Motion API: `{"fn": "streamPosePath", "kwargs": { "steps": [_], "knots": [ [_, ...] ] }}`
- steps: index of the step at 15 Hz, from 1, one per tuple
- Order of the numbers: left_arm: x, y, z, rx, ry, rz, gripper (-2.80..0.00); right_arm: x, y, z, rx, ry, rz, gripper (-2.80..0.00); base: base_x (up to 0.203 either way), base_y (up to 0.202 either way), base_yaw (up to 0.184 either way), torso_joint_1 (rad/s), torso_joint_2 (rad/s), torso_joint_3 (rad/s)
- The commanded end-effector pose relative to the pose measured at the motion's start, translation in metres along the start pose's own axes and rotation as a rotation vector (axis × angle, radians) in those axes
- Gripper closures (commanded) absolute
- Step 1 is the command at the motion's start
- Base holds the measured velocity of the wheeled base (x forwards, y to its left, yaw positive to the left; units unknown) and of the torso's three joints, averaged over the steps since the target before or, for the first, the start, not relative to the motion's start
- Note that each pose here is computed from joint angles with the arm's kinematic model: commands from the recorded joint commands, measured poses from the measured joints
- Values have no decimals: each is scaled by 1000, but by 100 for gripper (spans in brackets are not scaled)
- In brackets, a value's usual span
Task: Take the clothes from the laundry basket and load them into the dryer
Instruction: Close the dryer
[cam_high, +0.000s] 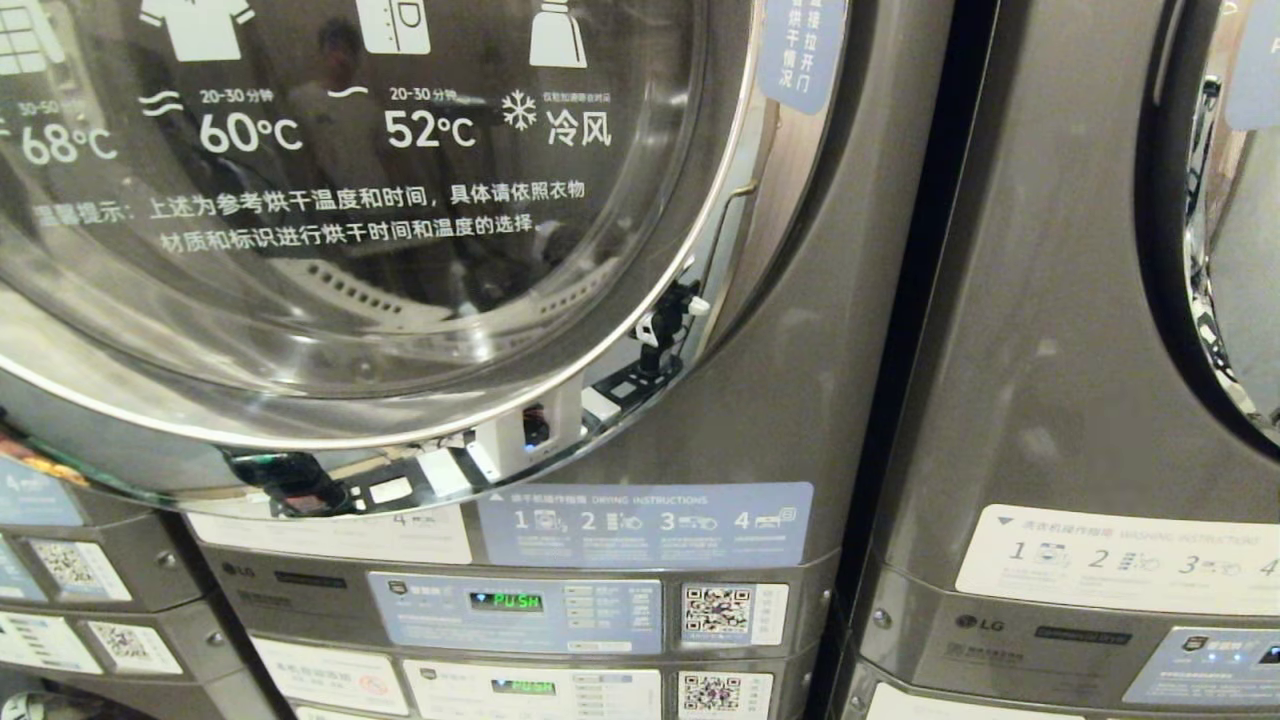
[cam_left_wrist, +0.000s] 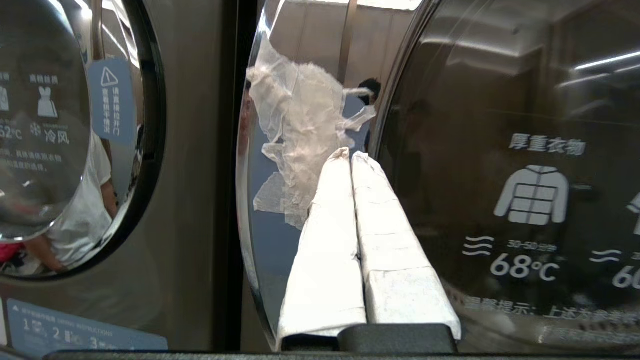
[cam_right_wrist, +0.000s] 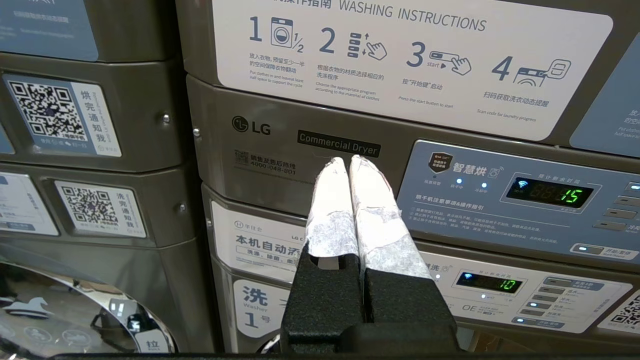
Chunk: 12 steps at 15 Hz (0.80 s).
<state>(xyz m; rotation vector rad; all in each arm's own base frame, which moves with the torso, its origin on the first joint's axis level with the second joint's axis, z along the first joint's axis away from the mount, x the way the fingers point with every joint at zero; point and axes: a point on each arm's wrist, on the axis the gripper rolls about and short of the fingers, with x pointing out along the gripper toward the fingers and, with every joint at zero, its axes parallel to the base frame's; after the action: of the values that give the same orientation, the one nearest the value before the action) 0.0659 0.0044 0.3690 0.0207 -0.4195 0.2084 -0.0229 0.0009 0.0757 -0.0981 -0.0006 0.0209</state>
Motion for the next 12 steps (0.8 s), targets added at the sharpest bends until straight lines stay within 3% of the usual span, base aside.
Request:
{"fn": "streamPosePath", "kwargs": {
  "steps": [1,5,8,10,12],
  "knots": [
    [15,-3,-10,3,46,12,0,0,0,0,-2,0,1,0,0,0,0,0,0,0],
    [34,-5,-25,-28,103,66,0,0,0,0,0,1,1,0,0,0,0,0,0,0],
    [57,-3,-36,-33,92,105,0,0,0,0,0,-2,0,0,0,0,0,0,0,0],
    [72,-5,-42,-48,94,102,0,0,0,0,1,-1,1,0,0,0,0,0,0,0],
    [79,-7,-49,-112,115,36,0,0,0,0,1,-2,0,0,0,0,0,0,0,0]
  ]
}}
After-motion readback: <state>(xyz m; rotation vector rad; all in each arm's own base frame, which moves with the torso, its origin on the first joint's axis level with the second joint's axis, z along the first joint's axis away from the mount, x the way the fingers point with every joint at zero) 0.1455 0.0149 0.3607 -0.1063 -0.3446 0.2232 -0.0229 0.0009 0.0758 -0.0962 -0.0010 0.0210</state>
